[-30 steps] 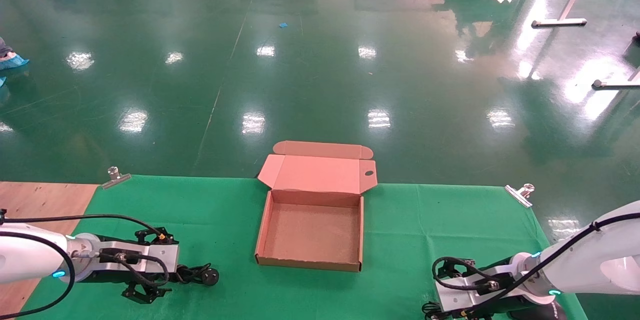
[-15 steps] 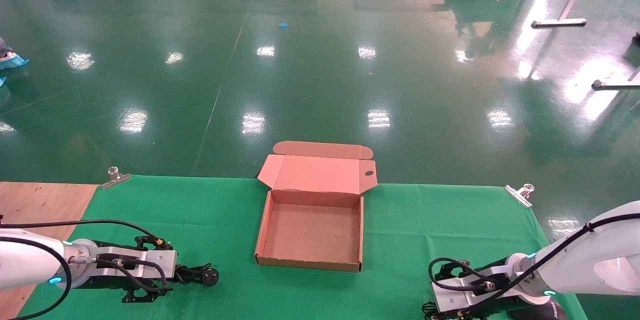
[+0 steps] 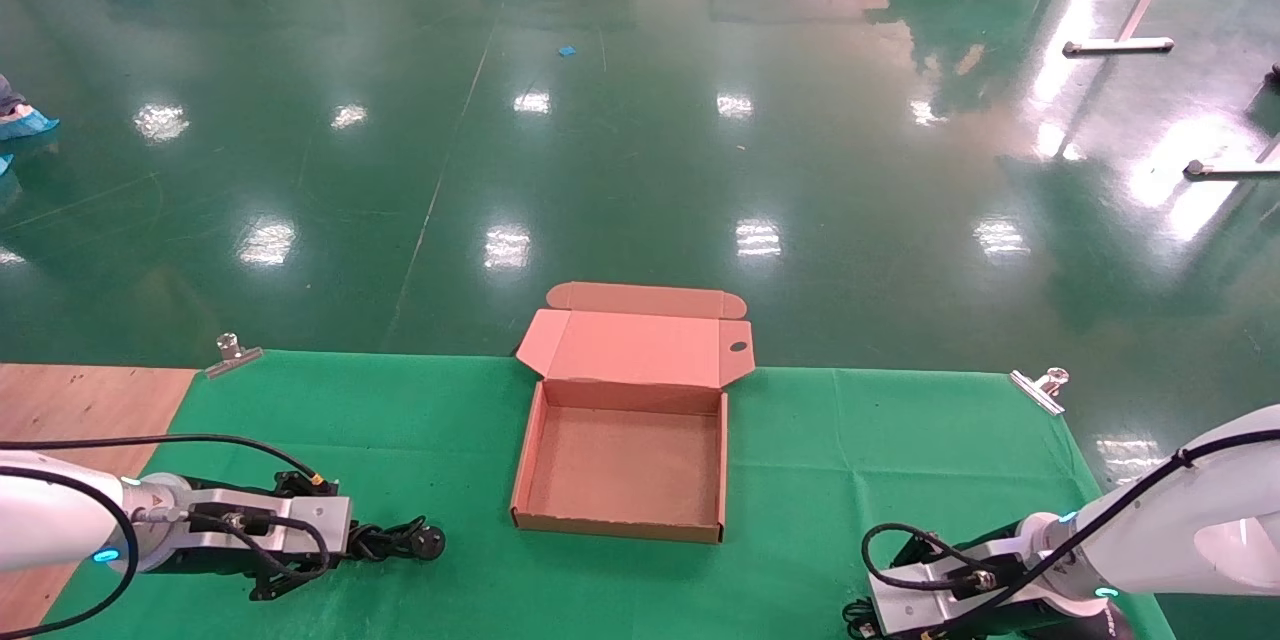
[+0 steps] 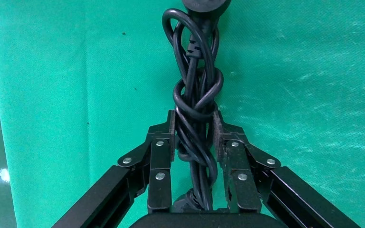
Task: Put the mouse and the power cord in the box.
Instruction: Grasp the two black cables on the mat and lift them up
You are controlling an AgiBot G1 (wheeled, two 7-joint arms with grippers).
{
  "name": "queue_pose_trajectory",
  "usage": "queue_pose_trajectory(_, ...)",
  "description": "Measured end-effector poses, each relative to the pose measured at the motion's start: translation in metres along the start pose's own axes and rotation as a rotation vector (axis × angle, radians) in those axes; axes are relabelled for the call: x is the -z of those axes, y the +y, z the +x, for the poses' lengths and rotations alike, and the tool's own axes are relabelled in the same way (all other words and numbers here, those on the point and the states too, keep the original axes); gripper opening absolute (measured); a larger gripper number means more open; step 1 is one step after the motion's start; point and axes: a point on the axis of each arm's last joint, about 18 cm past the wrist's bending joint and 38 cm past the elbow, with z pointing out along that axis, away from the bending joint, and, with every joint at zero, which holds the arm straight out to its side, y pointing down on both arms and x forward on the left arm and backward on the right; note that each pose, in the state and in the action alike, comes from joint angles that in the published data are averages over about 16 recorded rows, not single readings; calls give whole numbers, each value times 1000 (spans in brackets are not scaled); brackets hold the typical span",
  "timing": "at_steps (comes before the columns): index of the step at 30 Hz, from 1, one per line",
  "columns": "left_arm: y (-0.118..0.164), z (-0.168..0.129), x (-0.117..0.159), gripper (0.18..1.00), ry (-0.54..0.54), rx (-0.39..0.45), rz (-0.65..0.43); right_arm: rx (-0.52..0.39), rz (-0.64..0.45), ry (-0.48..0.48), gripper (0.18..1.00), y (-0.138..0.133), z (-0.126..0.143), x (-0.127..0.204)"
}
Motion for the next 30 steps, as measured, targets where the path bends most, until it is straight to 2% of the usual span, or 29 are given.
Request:
queue_pose_trajectory(8, -1, 0, 7, 339, 20, -12, 16, -2, 23, 4, 332, -1, 4, 10)
queue_pose_trajectory(14, -1, -3, 15, 305, 32, -16, 34, -4, 41, 14, 280, 0, 9, 21)
queue_pose_trajectory(30, -13, -10, 54, 242, 100, -23, 148, 1, 77, 58, 269, 5, 26, 61)
